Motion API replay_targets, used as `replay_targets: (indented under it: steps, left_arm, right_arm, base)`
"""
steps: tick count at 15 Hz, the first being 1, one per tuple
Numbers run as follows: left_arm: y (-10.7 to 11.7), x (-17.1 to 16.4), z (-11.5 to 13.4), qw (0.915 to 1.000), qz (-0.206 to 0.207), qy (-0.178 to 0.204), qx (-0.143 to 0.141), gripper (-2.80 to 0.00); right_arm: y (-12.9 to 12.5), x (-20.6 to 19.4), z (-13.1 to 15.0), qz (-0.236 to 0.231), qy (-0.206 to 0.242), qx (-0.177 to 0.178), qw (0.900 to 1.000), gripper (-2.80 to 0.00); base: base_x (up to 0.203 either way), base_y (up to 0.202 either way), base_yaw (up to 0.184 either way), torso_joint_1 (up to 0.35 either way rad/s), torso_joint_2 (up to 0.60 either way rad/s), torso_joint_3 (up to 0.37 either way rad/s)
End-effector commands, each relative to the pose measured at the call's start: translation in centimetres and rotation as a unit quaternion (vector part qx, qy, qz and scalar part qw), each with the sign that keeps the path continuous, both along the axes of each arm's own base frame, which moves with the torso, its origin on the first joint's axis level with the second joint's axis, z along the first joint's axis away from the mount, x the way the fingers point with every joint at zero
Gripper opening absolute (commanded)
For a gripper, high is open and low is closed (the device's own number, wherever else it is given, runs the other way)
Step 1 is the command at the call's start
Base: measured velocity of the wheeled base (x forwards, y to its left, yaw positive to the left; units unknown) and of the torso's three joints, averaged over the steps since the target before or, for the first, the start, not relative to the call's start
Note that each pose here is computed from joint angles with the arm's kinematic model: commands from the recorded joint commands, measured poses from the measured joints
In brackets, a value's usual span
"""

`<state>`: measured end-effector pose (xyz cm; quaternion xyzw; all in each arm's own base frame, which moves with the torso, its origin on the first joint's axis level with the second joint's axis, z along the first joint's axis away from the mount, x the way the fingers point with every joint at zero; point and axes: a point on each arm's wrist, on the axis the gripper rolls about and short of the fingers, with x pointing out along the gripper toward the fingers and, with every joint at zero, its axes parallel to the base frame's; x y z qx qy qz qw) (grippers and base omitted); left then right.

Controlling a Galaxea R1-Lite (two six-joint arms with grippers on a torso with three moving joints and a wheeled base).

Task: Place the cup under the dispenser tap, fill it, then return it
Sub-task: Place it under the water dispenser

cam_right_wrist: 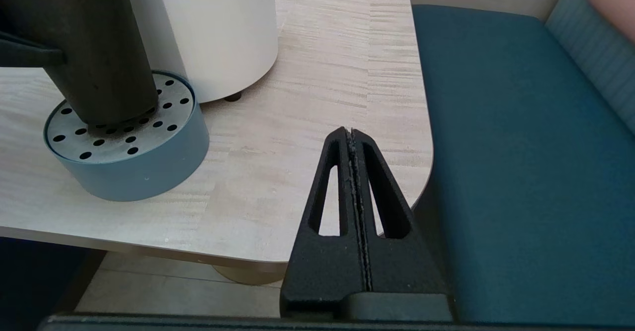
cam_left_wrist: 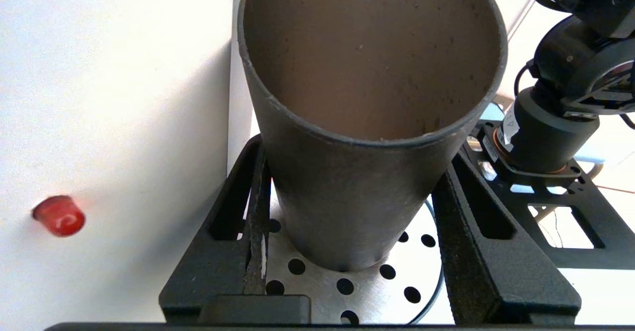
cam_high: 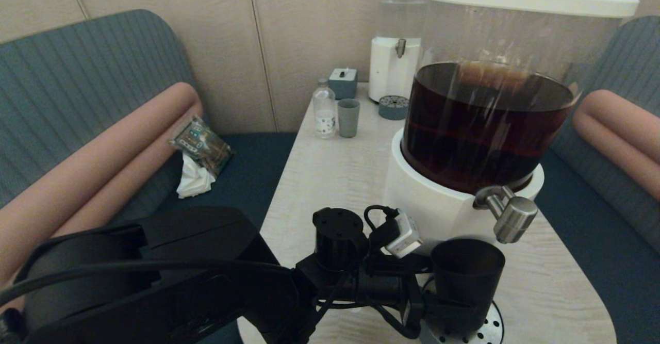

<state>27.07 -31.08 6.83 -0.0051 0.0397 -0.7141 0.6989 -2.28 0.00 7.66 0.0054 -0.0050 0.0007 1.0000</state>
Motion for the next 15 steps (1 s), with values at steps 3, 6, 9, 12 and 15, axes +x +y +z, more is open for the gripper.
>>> replay_targets:
  steps: [3, 6, 9, 12, 15]
  left_arm:
    - [-0.02, 0.00, -0.02, 1.0000, -0.002, -0.001, -0.001, -2.80]
    - [0.12, -0.13, 0.06, 1.0000, -0.001, 0.000, -0.001, -2.80]
    - [0.20, -0.20, 0.23, 1.0000, -0.001, -0.001, -0.002, 0.00]
    - [0.24, -0.32, 0.46, 1.0000, -0.002, -0.002, -0.003, 0.00]
    - [0.33, -0.41, 0.53, 1.0000, -0.002, -0.002, -0.003, 0.00]
  right_arm:
    - [0.00, 0.02, -0.22, 0.000, 0.001, 0.000, 1.000, -2.80]
    - [0.00, 0.02, -0.22, 0.000, 0.001, 0.000, 1.000, -2.80]
    - [0.00, 0.02, -0.22, 0.000, 0.001, 0.000, 1.000, -2.80]
    - [0.00, 0.02, -0.22, 0.000, 0.001, 0.000, 1.000, -2.80]
    - [0.00, 0.02, -0.22, 0.000, 0.001, 0.000, 1.000, -2.80]
  base:
    - [0.000, 0.000, 0.000, 0.000, 0.00, 0.000]
    - [0.000, 0.000, 0.000, 0.000, 0.00, 0.000]
    - [0.000, 0.000, 0.000, 0.000, 0.00, 0.000]
    - [0.000, 0.000, 0.000, 0.000, 0.00, 0.000]
    - [0.000, 0.000, 0.000, 0.000, 0.00, 0.000]
